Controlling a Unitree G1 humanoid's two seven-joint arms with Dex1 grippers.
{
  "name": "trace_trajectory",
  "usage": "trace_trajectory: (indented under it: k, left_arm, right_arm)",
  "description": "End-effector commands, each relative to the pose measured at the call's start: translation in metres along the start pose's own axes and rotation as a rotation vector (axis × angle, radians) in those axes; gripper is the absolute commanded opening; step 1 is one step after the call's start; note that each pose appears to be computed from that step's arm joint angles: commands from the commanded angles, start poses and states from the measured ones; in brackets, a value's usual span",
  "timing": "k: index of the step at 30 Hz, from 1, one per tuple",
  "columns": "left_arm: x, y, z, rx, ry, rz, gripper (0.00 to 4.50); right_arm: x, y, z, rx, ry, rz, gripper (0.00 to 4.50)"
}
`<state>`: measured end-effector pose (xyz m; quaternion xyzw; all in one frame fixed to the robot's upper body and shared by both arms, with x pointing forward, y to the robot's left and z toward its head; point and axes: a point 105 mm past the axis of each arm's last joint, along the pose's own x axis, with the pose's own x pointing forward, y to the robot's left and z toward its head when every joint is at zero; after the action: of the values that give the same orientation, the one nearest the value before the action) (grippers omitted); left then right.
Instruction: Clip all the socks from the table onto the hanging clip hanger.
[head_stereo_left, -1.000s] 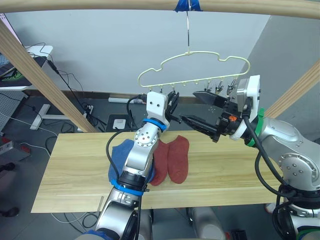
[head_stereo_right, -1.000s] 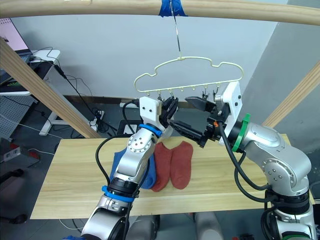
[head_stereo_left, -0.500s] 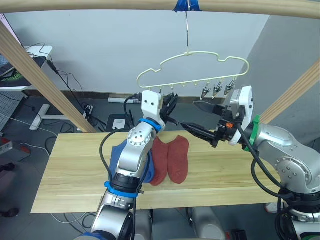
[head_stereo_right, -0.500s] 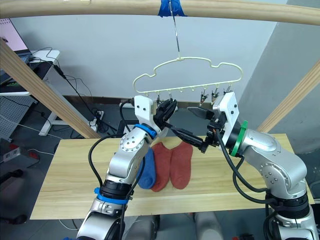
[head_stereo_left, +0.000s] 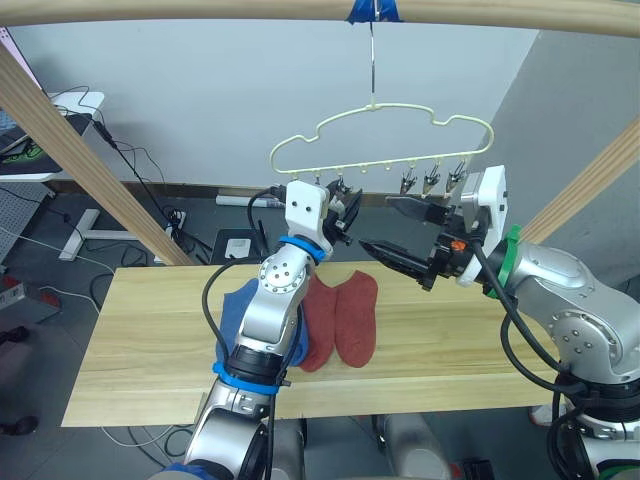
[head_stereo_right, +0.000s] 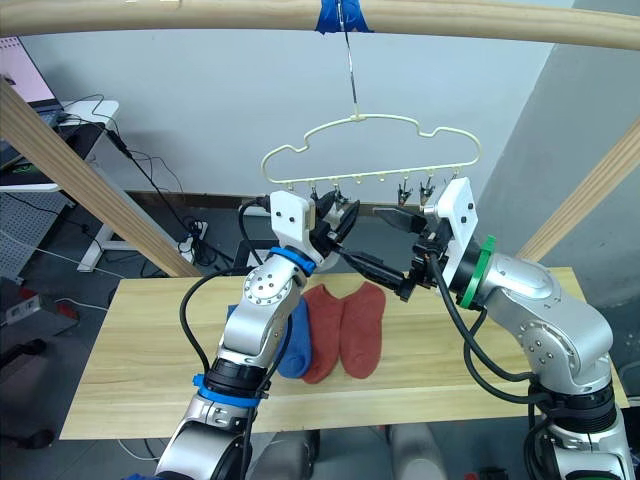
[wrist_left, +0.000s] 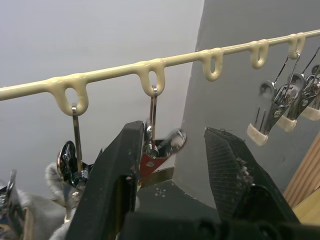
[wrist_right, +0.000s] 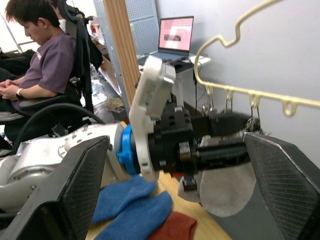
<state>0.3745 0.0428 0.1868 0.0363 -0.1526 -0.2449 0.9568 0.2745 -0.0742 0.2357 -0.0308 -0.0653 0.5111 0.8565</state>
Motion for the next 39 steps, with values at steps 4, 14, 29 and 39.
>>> trace_trajectory:
  k: [4,14,29,39]
  left_arm:
    - [0.004,0.005,0.017,0.034,-0.061,0.033,2.05]
    - [0.006,0.002,0.018,0.031,-0.065,0.029,2.05]
    - [0.007,0.001,0.019,0.01,-0.071,0.015,0.99]
    - [0.003,0.0,0.02,-0.023,-0.063,-0.012,0.01]
  right_arm:
    - [0.001,0.008,0.015,-0.051,-0.052,0.03,4.5]
    - [0.003,0.011,0.021,-0.055,-0.067,0.044,4.5]
    - [0.005,0.013,0.025,-0.05,-0.083,0.047,4.5]
    - [0.0,0.004,0.018,-0.029,-0.064,0.001,4.5]
